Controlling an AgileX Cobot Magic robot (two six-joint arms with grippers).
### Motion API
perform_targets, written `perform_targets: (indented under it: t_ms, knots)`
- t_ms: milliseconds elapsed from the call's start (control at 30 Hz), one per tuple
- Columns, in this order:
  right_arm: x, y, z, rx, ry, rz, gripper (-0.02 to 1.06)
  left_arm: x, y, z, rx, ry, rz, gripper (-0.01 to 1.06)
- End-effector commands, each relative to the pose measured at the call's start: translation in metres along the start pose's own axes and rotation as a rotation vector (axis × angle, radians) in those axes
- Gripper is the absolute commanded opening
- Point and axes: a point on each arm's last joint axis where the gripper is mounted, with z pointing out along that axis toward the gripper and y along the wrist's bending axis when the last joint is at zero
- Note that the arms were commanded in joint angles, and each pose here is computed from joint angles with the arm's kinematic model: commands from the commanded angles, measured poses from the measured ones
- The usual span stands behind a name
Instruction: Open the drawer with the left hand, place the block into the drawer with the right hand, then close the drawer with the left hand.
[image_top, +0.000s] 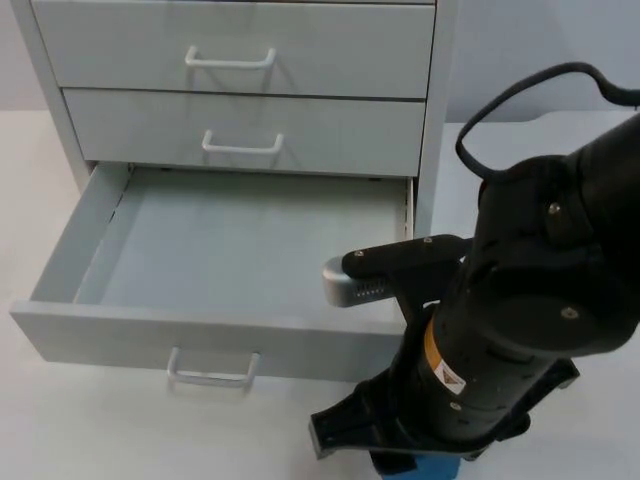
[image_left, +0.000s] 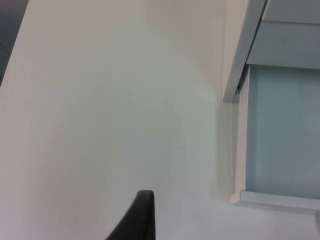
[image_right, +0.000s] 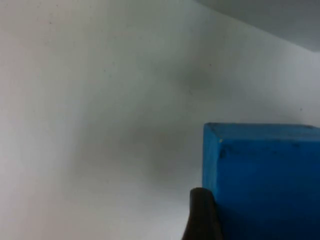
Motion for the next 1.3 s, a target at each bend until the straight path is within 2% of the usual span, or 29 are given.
perform_targets:
  t_ms: [0,200,300,367,500,767,867,1067,1267]
  knots:
    - [0.001,0.007,-0.019,-0.015,-0.025,-0.022,0.00,-0.001,0.000,-0.002,0.004,-0.017,-0.009,1.05]
    - [0.001,0.015,-0.066,-0.056,-0.118,-0.082,0.00,-0.001,0.000,-0.002,0.003,-0.017,-0.002,1.05]
    - [-0.003,0.006,-0.107,-0.092,-0.195,-0.088,0.00,-0.001,0.000,-0.002,0.003,-0.017,-0.002,1.05]
    - [-0.005,-0.001,-0.124,-0.085,-0.238,-0.100,0.00,-0.001,0.000,-0.002,0.003,-0.017,-0.002,1.05]
    - [-0.006,-0.008,-0.139,-0.075,-0.282,-0.107,0.00,-0.001,0.000,-0.002,0.003,-0.017,-0.002,1.05]
    - [-0.009,-0.003,-0.139,-0.122,-0.316,-0.118,0.00,-0.001,0.000,-0.002,0.003,-0.017,-0.002,1.05]
    - [-0.017,0.005,-0.136,-0.166,-0.371,-0.104,0.00,-0.001,0.000,-0.002,0.003,-0.017,-0.002,1.05]
    - [-0.037,0.019,-0.131,-0.132,-0.397,-0.117,0.00,-0.001,0.000,-0.002,0.003,-0.017,-0.002,1.05]
    - [-0.066,0.043,-0.112,-0.076,-0.416,-0.145,0.00,-0.001,0.000,-0.002,0.003,-0.017,0.007,1.05]
